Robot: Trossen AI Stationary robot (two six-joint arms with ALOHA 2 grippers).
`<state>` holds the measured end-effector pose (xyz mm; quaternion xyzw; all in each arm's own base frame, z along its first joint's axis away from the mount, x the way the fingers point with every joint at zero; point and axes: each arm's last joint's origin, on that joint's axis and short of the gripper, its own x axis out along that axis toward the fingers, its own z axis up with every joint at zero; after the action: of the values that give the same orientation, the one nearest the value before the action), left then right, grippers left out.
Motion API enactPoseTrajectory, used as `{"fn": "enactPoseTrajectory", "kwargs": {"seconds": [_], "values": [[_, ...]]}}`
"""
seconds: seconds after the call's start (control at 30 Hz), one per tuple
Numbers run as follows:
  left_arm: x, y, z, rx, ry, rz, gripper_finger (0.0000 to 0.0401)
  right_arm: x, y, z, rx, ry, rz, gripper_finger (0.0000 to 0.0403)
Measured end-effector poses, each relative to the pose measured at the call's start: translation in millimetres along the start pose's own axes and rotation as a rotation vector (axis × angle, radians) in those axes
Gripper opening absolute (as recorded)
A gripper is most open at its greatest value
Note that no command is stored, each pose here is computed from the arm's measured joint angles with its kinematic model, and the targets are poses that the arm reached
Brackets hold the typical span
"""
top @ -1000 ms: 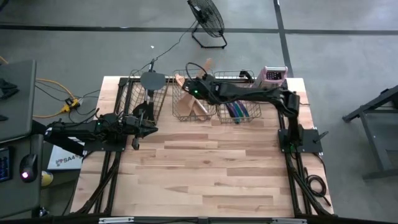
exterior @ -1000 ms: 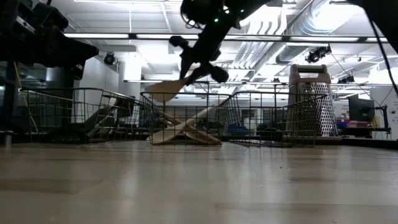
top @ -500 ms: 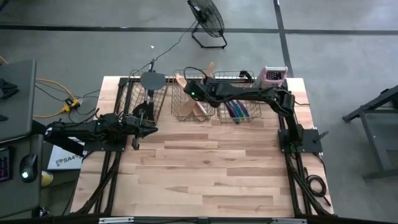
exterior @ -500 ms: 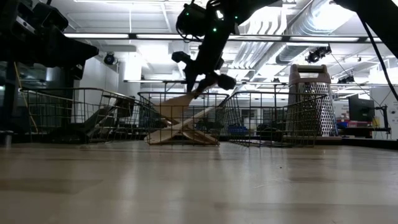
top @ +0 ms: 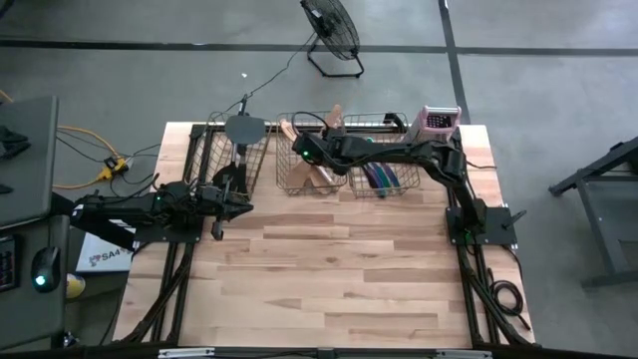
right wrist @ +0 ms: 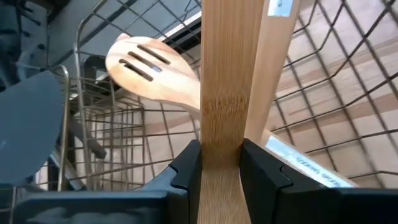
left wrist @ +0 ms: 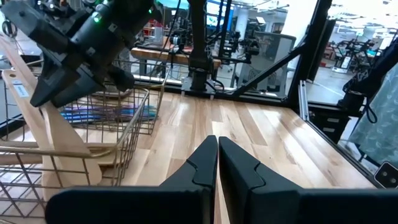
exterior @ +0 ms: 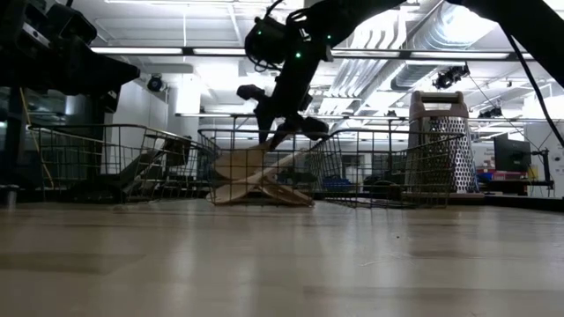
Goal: Pick & Place Kitchen Items
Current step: Put the brown serving spoon into the middle wire basket, then return to Home Position
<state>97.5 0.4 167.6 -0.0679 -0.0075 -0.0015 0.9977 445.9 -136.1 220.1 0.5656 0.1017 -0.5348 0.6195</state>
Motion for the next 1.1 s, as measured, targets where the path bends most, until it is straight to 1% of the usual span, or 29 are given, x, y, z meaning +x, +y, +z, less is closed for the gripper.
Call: {"fn": "enactPoseTrajectory", "kwargs": {"seconds": [0.4,0.57,0.7,0.77,1.0,1.1], "values": [[0.0,0.0,0.0,0.0,0.0,0.001,0.0015,2.8,-0.4,1.3,-0.023,0.01,-0.002,0.0087],[0.0,0.0,0.0,0.0,0.0,0.0,0.0015,3.4,0.2,0.7,-0.063,0.013,0.006,0.0087],[0.0,0.0,0.0,0.0,0.0,0.001,0.0015,3.7,0.9,1.1,-0.065,0.017,0.014,0.0089],[0.0,0.0,0.0,0.0,0.0,0.001,0.0015,3.1,1.3,1.8,-0.063,0.018,0.016,0.0097],[0.0,0.0,0.0,0.0,0.0,0.001,0.0015,2.2,2.2,1.7,-0.059,0.028,0.024,0.0151],[0.0,0.0,0.0,0.0,0.0,0.001,0.0015,2.2,2.6,1.5,-0.06,0.036,0.029,0.0167]]}}
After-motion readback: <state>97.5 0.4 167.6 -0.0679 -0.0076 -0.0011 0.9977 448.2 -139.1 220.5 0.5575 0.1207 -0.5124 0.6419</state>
